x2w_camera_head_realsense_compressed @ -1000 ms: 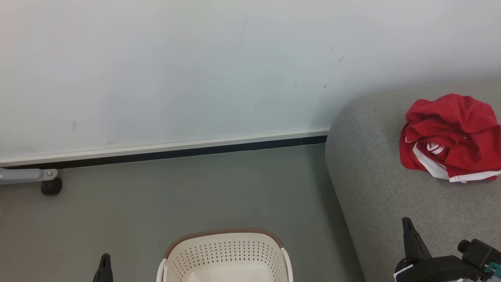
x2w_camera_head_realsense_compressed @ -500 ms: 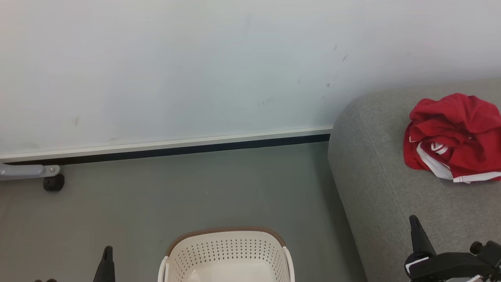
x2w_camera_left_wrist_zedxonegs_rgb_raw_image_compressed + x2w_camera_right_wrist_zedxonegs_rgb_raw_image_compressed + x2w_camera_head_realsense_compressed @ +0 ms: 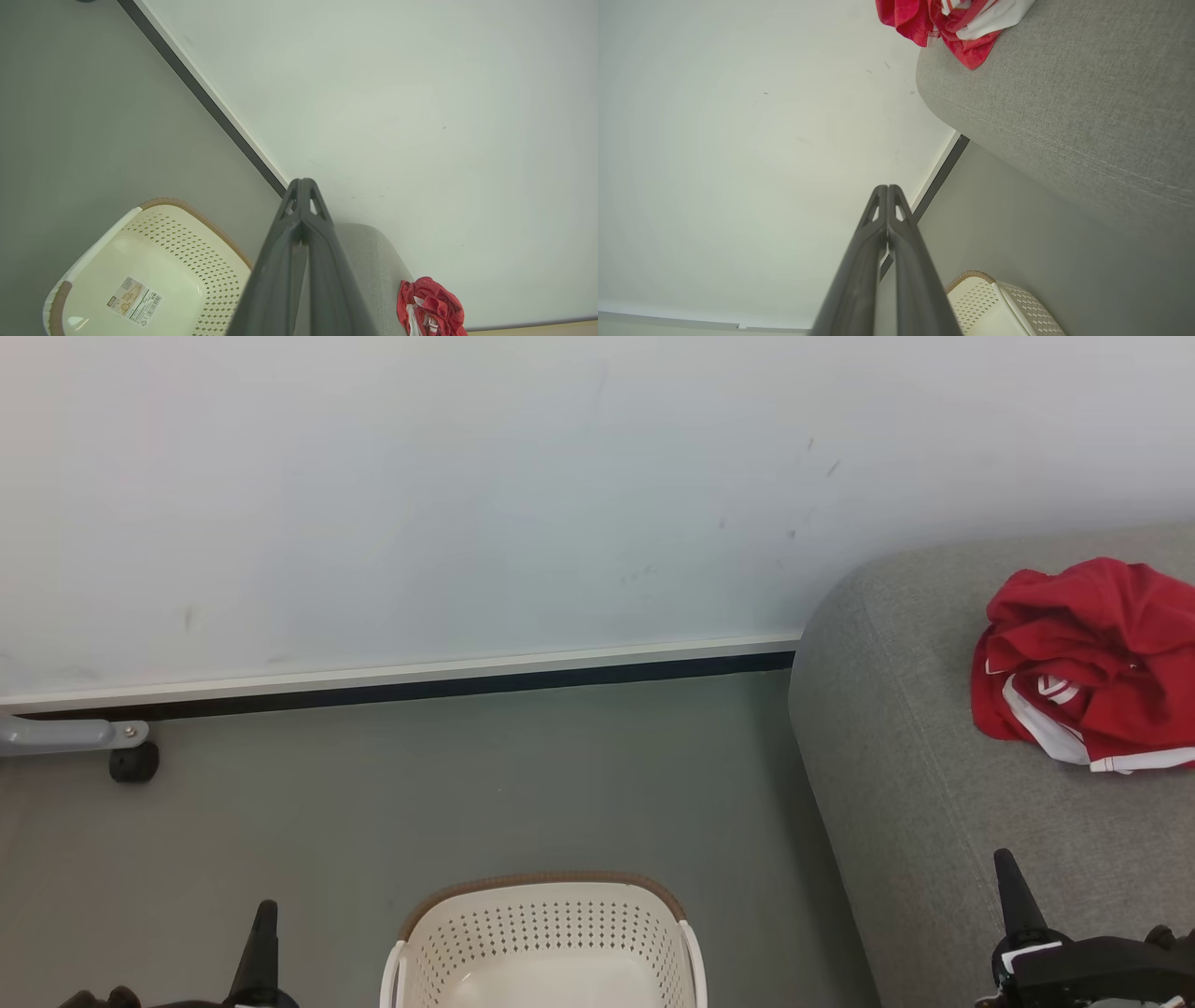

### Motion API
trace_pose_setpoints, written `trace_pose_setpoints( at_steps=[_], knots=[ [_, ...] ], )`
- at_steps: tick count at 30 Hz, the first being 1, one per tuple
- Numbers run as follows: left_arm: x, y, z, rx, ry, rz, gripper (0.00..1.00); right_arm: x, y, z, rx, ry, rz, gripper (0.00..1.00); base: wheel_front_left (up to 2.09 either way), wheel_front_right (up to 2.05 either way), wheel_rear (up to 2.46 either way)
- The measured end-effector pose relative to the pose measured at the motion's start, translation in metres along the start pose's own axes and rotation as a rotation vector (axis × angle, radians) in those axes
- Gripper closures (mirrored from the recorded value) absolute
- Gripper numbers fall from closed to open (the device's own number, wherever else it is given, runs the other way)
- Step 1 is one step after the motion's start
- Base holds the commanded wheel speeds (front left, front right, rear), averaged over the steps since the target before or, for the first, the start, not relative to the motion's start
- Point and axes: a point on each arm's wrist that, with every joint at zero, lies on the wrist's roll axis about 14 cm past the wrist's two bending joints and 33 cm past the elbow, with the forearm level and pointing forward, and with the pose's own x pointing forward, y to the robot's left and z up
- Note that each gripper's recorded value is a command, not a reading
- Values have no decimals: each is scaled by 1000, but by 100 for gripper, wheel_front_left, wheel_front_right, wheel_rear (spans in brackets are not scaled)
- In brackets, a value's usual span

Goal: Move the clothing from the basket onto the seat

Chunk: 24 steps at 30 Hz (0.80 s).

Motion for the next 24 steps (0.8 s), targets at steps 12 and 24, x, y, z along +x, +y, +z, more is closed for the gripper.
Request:
trace_pose_setpoints(
  at_steps=[12,24],
  knots=[
    [7,-8,1,-181,11,-37,100,5,0,5,193,-9,16,100,0,0,0],
    [13,-16,5,-345,14,-77,100,7,-2,11,371,-23,34,100,0,0,0]
  ],
)
